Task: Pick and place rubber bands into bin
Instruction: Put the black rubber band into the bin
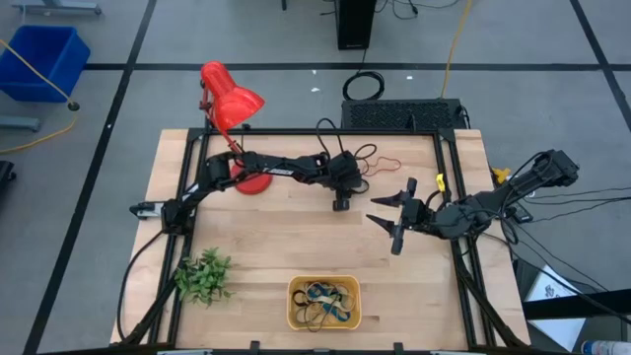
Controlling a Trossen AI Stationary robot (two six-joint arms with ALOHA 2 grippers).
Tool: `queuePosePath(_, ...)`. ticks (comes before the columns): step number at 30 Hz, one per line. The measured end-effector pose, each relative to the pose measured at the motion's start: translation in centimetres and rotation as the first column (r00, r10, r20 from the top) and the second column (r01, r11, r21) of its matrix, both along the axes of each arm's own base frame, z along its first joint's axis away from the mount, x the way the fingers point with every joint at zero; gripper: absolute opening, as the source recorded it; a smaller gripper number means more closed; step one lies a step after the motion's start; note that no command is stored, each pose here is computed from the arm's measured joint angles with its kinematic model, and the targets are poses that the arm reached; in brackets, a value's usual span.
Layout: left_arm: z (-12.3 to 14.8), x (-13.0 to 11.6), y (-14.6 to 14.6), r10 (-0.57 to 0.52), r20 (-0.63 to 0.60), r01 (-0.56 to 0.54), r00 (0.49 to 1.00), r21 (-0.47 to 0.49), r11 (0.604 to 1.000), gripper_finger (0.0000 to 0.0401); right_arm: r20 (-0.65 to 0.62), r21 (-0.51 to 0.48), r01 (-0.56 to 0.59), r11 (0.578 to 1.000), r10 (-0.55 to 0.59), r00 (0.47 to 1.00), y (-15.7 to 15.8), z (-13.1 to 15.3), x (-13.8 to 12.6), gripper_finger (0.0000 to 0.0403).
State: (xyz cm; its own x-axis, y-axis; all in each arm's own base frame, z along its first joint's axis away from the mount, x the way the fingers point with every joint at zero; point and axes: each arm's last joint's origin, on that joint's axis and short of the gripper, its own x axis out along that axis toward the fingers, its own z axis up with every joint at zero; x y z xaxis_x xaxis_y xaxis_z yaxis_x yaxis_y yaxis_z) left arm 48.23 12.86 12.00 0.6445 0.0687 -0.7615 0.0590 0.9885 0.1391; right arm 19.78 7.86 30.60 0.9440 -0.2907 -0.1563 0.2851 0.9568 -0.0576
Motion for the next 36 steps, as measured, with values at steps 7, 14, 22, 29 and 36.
queuePosePath(7, -0.1, 0.0, -0.1, -0.018, -0.005, 0.019, 1.000, 0.028, 0.999, 0.0070, -0.007, -0.004, 0.000, 1.000, 0.000, 1.000, 0.0, -0.1, 0.0, 0.0181)
queuePosePath(14, -0.1, 0.1, -0.2, -0.023, -0.012, 0.024, 1.000, 0.042, 0.999, 0.0010, -0.007, -0.004, 0.000, 1.000, 0.000, 1.000, 0.0, -0.1, 0.0, 0.0181)
queuePosePath(22, 3.9, -1.1, -0.7, 0.029, -0.040, -0.025, 0.999, 0.103, 0.994, 0.0007, -0.006, -0.003, 0.000, 1.000, 0.000, 1.000, 0.0, -0.1, 0.0, 0.0181)
queuePosePath(29, 9.9, -2.9, -2.0, 0.113, 0.009, -0.114, 0.994, 0.035, 0.993, 0.0005, 0.000, 0.001, -0.019, 1.000, 0.019, 1.000, 0.3, 0.1, -0.3, 0.0181)
queuePosePath(36, 17.3, -5.4, -5.6, 0.103, 0.135, -0.103, 0.985, -0.012, 0.995, 0.0004, 0.010, 0.035, -0.076, 0.997, 0.075, 0.997, 1.4, 0.1, -0.8, 0.0181)
